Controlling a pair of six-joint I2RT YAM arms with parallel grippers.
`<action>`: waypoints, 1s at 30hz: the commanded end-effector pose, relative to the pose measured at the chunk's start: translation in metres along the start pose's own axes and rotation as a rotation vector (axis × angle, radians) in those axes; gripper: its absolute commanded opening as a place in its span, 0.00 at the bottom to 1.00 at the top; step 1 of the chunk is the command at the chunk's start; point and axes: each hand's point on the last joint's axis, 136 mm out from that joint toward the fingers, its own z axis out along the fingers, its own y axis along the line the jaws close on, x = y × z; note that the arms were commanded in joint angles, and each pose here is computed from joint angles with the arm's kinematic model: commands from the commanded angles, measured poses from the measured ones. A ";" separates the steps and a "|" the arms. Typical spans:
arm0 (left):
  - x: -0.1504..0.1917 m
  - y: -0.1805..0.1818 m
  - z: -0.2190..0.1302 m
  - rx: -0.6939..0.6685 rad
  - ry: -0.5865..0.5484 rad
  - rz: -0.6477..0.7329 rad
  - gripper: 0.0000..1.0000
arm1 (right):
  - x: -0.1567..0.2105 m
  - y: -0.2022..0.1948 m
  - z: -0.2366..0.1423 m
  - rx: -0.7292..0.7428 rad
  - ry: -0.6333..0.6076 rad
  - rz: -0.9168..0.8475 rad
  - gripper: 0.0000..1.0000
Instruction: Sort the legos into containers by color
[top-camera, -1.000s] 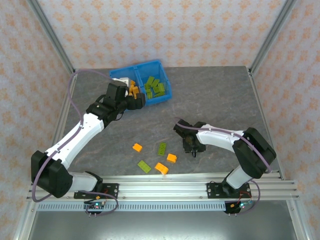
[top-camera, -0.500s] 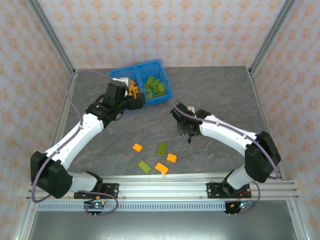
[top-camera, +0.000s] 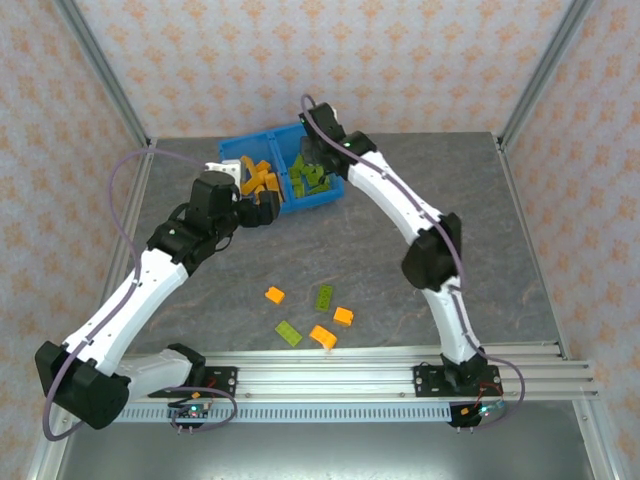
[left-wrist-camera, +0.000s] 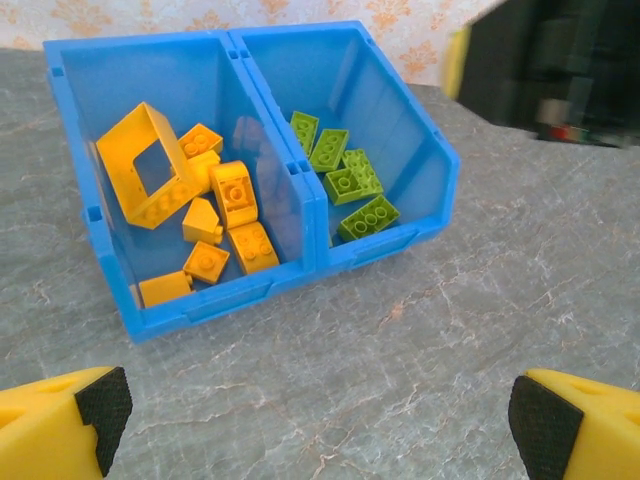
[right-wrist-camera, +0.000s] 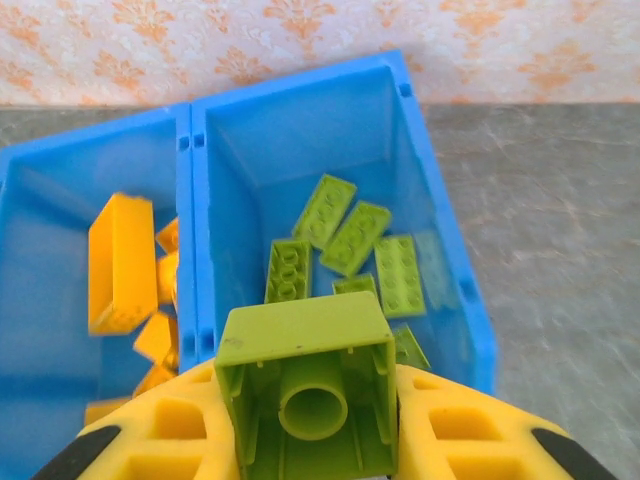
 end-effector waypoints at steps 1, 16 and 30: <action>0.012 0.016 -0.008 -0.053 0.021 -0.009 1.00 | 0.021 -0.005 0.032 0.011 0.093 -0.016 0.26; 0.052 0.013 0.006 0.006 0.084 -0.173 1.00 | 0.037 0.004 0.072 -0.069 0.126 0.031 0.53; 0.150 0.015 0.029 -0.219 0.327 -0.214 1.00 | -0.011 -0.001 -0.045 -0.126 0.041 -0.008 0.66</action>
